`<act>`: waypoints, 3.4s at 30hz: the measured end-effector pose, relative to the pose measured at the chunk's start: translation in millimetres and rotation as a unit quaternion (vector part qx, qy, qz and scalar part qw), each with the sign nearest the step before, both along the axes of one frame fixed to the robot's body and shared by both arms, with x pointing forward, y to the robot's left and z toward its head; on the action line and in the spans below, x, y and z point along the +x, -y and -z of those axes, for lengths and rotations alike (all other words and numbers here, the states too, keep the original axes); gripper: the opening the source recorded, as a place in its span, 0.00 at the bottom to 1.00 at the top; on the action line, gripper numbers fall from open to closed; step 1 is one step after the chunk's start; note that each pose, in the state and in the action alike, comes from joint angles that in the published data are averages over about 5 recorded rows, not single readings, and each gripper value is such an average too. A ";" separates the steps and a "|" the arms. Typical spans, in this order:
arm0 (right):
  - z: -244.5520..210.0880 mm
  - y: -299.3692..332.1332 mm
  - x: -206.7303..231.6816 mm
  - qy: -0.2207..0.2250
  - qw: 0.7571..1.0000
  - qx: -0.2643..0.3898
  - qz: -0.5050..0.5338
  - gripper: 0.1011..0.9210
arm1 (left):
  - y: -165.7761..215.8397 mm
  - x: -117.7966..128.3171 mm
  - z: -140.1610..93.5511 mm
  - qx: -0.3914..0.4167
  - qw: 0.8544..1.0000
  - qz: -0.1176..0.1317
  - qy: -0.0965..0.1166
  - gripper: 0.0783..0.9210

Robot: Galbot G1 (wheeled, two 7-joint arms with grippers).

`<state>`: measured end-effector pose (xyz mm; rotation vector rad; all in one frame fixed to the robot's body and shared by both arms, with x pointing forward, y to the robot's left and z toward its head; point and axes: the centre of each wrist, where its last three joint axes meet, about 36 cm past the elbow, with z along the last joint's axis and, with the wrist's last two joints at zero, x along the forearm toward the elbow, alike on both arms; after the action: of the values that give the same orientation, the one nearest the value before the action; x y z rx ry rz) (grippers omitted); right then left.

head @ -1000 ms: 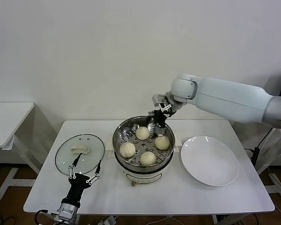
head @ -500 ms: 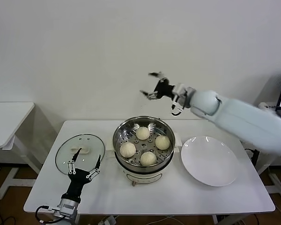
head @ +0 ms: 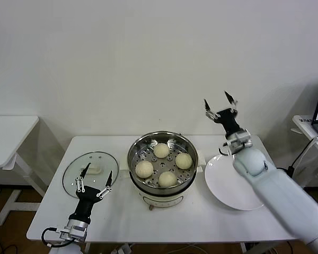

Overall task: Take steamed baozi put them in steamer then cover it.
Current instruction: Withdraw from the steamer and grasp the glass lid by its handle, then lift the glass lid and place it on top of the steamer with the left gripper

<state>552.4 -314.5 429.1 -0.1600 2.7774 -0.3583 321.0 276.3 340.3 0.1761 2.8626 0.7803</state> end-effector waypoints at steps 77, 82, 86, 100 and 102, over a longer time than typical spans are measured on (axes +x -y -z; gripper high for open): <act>180.2 11.4 -211.8 -0.104 0.977 0.088 0.163 0.88 | -97.8 151.9 94.9 0.545 0.835 -0.065 -0.027 0.59; 179.3 9.1 -209.2 -0.103 0.978 0.088 0.161 0.88 | -97.7 151.2 96.5 0.541 0.838 -0.060 -0.034 0.42; 179.4 6.6 -207.4 -0.102 0.978 0.088 0.159 0.88 | -97.6 149.3 97.0 0.536 0.842 -0.055 -0.039 0.28; 180.1 -0.3 -201.7 -0.101 0.979 0.090 0.153 0.88 | -97.5 139.4 70.5 0.488 0.869 -0.071 -0.036 0.13; 179.7 -1.6 -200.0 -0.100 0.979 0.090 0.152 0.88 | -97.8 137.4 58.5 0.479 0.873 -0.082 -0.029 0.13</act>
<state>352.4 -312.9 249.4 0.2914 3.0182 -0.1679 458.4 374.1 281.8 0.0652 2.2666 2.1840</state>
